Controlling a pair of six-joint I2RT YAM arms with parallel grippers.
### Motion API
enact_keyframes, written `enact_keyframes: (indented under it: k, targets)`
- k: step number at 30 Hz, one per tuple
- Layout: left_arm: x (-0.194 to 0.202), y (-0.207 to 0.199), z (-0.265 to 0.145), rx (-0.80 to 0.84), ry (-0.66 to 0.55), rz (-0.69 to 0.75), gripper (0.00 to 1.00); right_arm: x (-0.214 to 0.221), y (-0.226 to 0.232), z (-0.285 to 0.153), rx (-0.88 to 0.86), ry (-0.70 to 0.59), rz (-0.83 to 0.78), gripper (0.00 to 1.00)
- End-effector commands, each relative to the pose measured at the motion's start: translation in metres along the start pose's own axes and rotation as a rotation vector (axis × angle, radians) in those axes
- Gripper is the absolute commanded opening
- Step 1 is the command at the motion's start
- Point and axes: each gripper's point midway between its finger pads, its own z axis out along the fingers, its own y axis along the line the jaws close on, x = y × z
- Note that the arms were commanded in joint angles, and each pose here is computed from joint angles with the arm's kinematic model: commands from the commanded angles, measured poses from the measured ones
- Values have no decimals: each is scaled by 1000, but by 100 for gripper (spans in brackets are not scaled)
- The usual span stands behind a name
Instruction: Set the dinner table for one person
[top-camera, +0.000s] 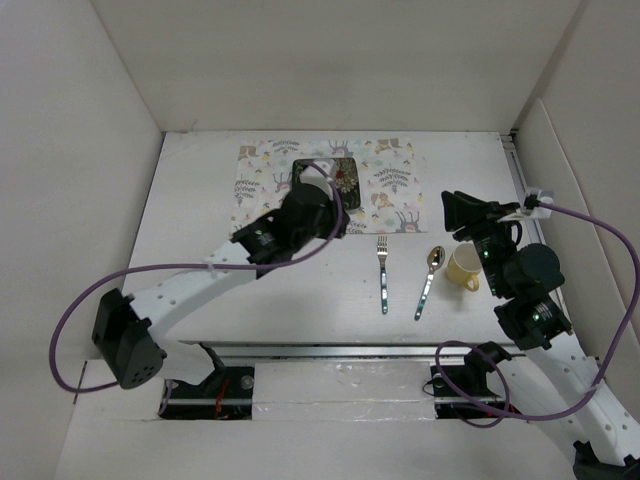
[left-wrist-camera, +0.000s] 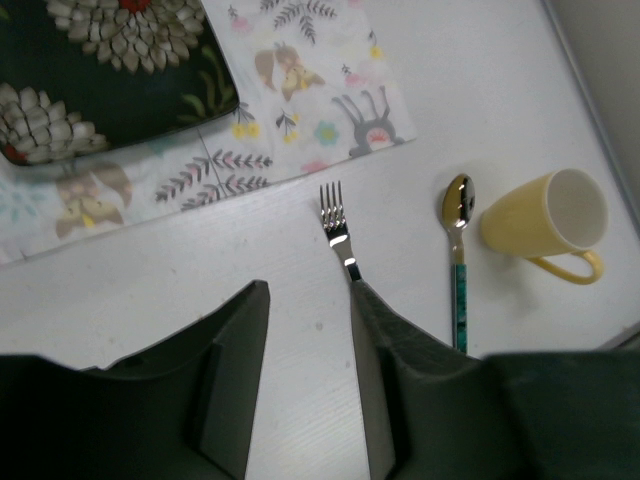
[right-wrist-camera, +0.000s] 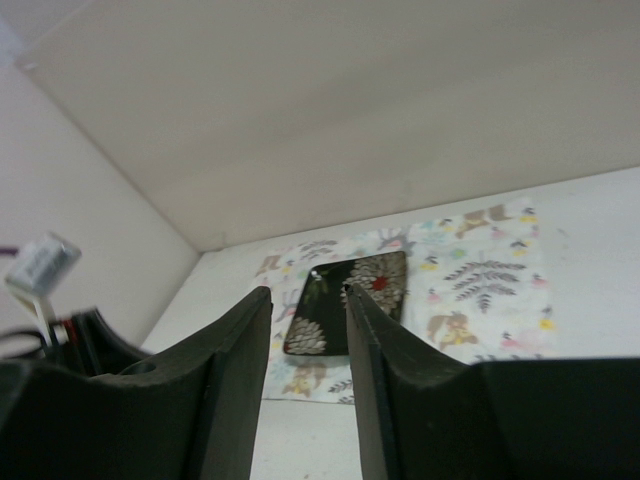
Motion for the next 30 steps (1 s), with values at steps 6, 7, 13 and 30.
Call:
enact_keyframes:
  k: [6,7,13,30]
  targets:
    - [134,-54,54,-273,96,123,46,18,-76,-19,242,48,-135,44]
    - [139,-62,59,-257,94,85,45,20,-75,-19,222,55,-130,44]
    - [159,-74,79,-208,91,-12,46,23,-87,-22,211,53,-110,44]
    - [209,-51,125,-369,124,47,35,29,-80,-18,140,70,-97,43]
